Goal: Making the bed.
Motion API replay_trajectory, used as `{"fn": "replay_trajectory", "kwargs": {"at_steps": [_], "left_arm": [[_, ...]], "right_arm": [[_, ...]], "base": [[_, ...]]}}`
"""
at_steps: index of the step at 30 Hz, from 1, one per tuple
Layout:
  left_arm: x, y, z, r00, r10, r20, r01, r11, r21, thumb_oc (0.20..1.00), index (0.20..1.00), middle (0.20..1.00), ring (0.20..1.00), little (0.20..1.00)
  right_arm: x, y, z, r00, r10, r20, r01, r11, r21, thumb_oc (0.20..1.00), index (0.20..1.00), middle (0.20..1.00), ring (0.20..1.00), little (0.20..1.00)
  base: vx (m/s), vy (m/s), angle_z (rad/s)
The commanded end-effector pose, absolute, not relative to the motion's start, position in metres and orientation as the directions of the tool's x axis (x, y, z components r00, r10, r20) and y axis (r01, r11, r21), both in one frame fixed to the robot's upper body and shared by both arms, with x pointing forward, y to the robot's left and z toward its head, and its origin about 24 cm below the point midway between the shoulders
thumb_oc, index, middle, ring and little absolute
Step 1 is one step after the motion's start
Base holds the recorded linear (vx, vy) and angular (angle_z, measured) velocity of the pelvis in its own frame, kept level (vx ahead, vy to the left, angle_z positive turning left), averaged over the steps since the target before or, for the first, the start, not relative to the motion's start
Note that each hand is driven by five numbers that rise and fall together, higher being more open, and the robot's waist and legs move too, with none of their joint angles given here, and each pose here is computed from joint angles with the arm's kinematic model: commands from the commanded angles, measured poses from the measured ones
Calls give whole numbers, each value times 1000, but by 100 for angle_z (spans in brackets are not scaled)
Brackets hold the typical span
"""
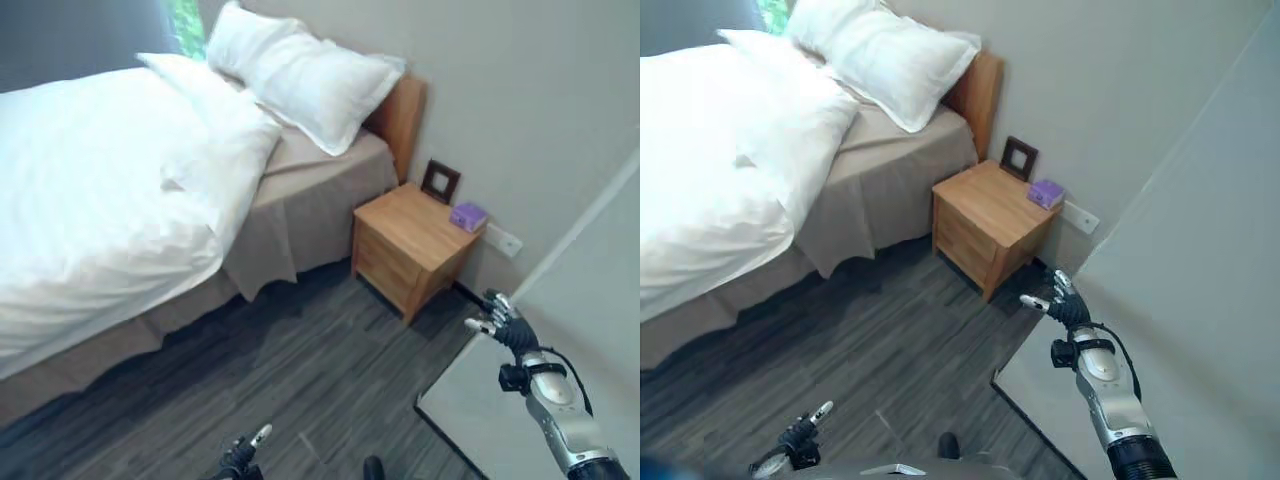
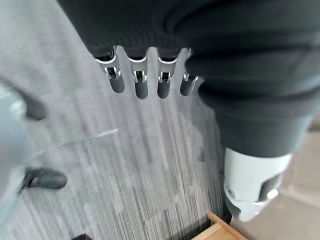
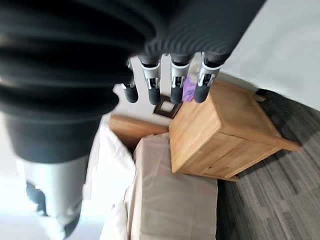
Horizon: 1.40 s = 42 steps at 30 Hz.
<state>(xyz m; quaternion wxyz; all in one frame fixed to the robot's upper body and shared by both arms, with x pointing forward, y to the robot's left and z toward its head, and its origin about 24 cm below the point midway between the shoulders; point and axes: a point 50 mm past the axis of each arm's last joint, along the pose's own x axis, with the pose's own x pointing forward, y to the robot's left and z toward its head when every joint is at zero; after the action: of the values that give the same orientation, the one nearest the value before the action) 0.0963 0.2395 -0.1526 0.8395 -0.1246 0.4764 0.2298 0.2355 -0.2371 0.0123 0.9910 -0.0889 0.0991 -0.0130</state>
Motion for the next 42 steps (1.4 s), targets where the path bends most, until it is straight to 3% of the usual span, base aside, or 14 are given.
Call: {"fn": "replay_trajectory", "kwargs": {"at_steps": [1,6,12,14,20,27,39,42], "left_arm": [[145,240,-138,550,271,-790,-497,867,-49,1000,1000,1000,1000,1000],[148,239,-135,570,262,-779,-464,885,-43,1000,1000,1000,1000,1000],[117,261,-144,453,329,-829,-506,860,65,1000,1000,1000,1000,1000],[119,264,-143,452,341,-824,-513,855,73,1000,1000,1000,1000,1000],[134,268,-133,513,348,-785,-495,867,60,1000,1000,1000,1000,1000],[130,273,-133,511,352,-784,-504,862,58,1000,1000,1000,1000,1000],[147,247,-134,569,280,-773,-417,909,23,1000,1000,1000,1000,1000],[168,235,-125,630,265,-730,-464,882,-80,1000,1000,1000,1000,1000]], "right_arm": [[229,-258,36,991,-119,-62,106,978,-181,1000,1000,1000,1000,1000],[227,-259,31,987,-135,-81,120,978,-172,1000,1000,1000,1000,1000],[243,-229,41,999,-13,-33,7,987,-159,1000,1000,1000,1000,1000],[245,-225,40,999,-1,-33,-4,988,-154,1000,1000,1000,1000,1000],[244,-219,37,999,4,-41,-11,986,-164,1000,1000,1000,1000,1000],[233,-230,23,994,-47,-103,33,991,-131,1000,1000,1000,1000,1000],[224,-243,13,983,-100,-153,80,988,-133,1000,1000,1000,1000,1000],[228,-246,18,985,-120,-126,109,990,-92,1000,1000,1000,1000,1000]], "base": [[148,-175,216],[209,-48,106],[554,90,-28],[449,152,-50],[333,179,-57],[280,-14,4],[367,-185,11],[283,-376,37]]}}
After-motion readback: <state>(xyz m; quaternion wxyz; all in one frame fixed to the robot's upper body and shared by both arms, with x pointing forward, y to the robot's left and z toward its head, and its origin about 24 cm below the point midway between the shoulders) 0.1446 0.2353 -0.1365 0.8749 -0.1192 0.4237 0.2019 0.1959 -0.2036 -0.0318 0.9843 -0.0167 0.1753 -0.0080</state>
